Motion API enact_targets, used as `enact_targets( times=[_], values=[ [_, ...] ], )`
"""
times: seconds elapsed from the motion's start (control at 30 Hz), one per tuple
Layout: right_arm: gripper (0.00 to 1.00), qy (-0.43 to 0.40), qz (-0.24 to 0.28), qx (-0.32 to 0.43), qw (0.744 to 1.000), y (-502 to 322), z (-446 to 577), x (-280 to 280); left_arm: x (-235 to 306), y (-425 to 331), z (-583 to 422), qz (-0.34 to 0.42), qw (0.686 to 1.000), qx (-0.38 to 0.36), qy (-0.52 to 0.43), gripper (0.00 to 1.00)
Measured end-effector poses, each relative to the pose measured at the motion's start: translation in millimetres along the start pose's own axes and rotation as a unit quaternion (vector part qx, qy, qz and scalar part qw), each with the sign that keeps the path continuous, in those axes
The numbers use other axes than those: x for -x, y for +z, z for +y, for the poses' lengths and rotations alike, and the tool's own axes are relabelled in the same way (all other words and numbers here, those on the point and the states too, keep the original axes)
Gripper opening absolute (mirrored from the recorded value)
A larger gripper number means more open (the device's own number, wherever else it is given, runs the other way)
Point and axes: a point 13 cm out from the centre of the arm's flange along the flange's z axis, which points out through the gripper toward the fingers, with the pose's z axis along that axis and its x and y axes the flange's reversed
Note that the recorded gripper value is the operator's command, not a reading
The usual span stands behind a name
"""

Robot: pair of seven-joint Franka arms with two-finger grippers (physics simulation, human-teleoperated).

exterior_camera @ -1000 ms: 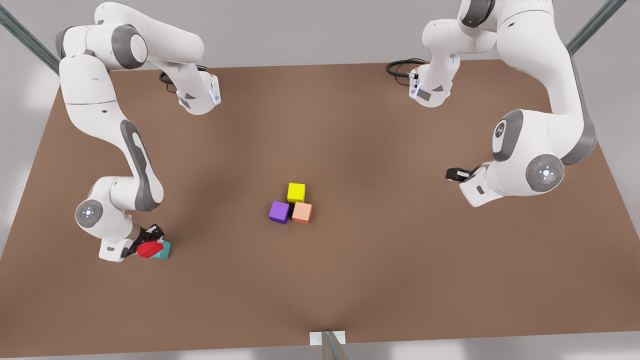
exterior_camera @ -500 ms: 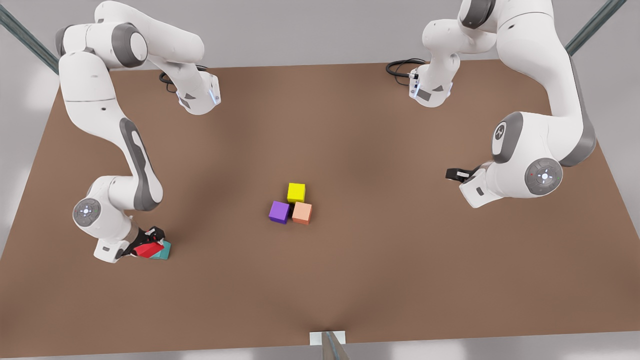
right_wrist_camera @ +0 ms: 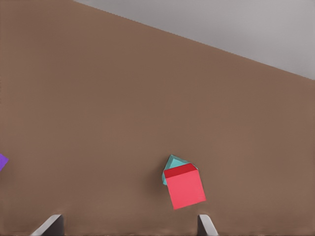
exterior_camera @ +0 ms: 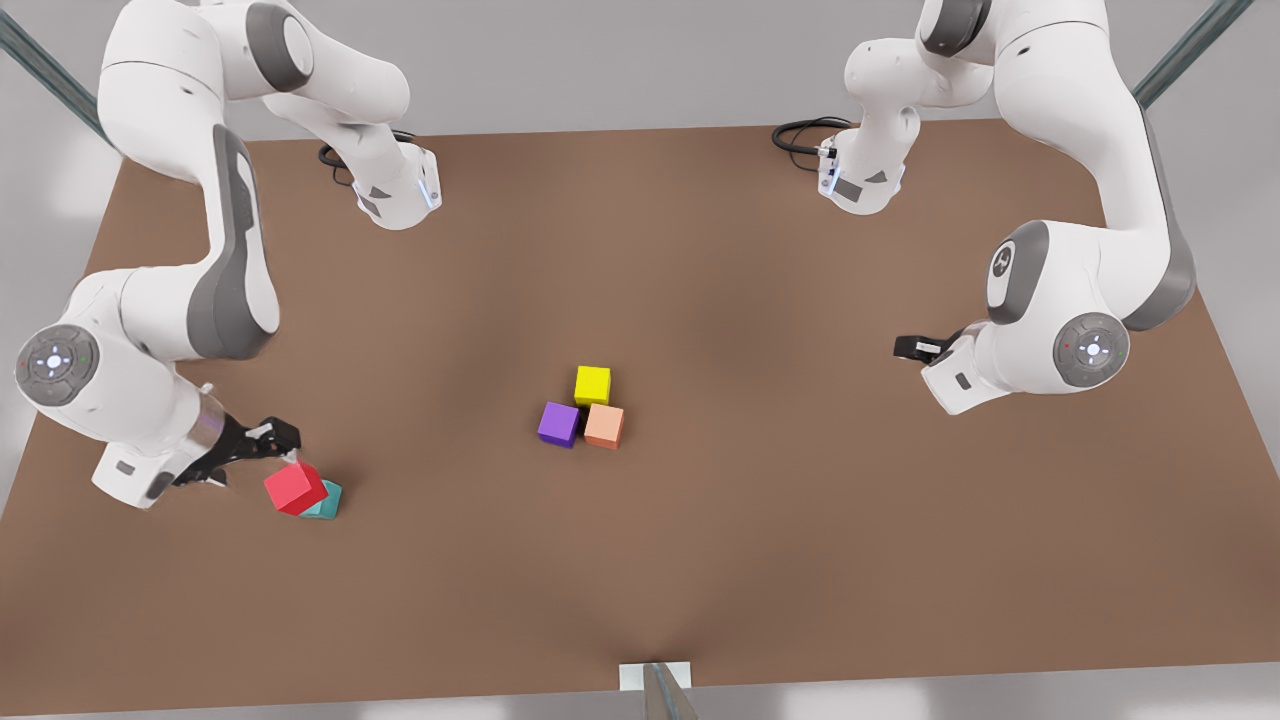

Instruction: Pick up red wooden cube and pass to hand red wooden cube and place in blue wooden cube

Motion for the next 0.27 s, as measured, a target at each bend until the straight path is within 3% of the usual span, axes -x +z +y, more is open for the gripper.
enact_targets(
  times=[0.13, 0.27],
  values=[
    [1.0, 0.054, 0.04, -0.007, 0.998, -80, 20, -69, 0, -1, -2, -0.001, 1.0, 0.001, 0.001, 1.0],
    [1.0, 0.096, 0.089, -0.002, 0.991, -86, 39, -111, 1, 0, -3, -0.001, 1.0, 0.001, 0.002, 1.0]
  ],
)
